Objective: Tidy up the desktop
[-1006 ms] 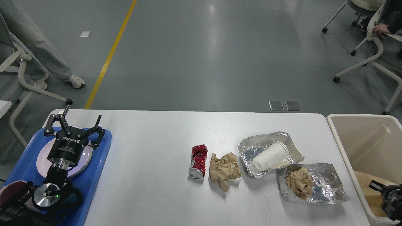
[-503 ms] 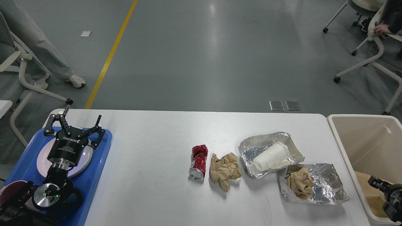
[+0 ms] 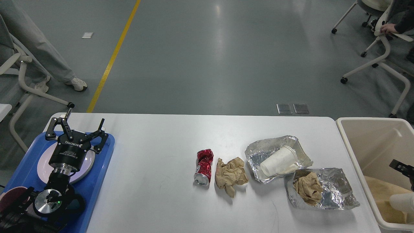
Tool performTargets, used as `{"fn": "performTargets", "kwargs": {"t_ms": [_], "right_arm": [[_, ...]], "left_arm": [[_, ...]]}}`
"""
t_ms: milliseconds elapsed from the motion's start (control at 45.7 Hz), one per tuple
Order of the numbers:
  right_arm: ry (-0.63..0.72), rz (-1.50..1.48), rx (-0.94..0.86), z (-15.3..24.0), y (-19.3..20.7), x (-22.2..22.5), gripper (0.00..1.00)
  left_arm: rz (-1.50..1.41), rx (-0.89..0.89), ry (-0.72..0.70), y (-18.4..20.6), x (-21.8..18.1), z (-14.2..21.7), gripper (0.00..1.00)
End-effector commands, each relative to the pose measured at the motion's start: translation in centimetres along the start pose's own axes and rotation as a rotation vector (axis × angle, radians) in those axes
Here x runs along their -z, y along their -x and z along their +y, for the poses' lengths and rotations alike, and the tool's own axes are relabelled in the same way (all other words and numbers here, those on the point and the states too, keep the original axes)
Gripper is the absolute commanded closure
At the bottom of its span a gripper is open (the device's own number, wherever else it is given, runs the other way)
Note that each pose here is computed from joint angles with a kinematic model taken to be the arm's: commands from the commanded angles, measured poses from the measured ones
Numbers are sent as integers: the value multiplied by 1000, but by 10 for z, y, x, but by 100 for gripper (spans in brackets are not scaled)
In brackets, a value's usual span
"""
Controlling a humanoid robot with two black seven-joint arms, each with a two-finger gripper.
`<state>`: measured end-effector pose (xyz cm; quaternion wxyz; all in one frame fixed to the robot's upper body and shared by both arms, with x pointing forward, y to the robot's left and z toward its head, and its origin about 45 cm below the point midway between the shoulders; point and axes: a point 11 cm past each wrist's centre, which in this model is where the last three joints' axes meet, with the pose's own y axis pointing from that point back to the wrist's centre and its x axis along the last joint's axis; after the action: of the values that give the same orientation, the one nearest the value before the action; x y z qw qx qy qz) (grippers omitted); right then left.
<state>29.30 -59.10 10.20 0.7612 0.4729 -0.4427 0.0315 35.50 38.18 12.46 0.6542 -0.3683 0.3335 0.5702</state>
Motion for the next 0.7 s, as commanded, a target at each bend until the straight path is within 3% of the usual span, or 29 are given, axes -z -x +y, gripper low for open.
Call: {"fn": "performTargets", "kwargs": {"t_ms": [0, 175, 328, 503, 678], "right_arm": [[-26, 102, 31, 8, -24, 15, 0], [-14, 108, 134, 35, -55, 27, 0], [25, 252, 234, 81, -82, 60, 0], [-46, 418, 321, 155, -121, 120, 0], [-76, 657, 420, 242, -134, 176, 0]], "left_arm": [[0, 0, 0, 0, 0, 0, 4], [0, 0, 0, 0, 0, 0, 4], [0, 0, 0, 0, 0, 0, 4], [0, 0, 0, 0, 0, 0, 4], [0, 0, 0, 0, 0, 0, 4]]}}
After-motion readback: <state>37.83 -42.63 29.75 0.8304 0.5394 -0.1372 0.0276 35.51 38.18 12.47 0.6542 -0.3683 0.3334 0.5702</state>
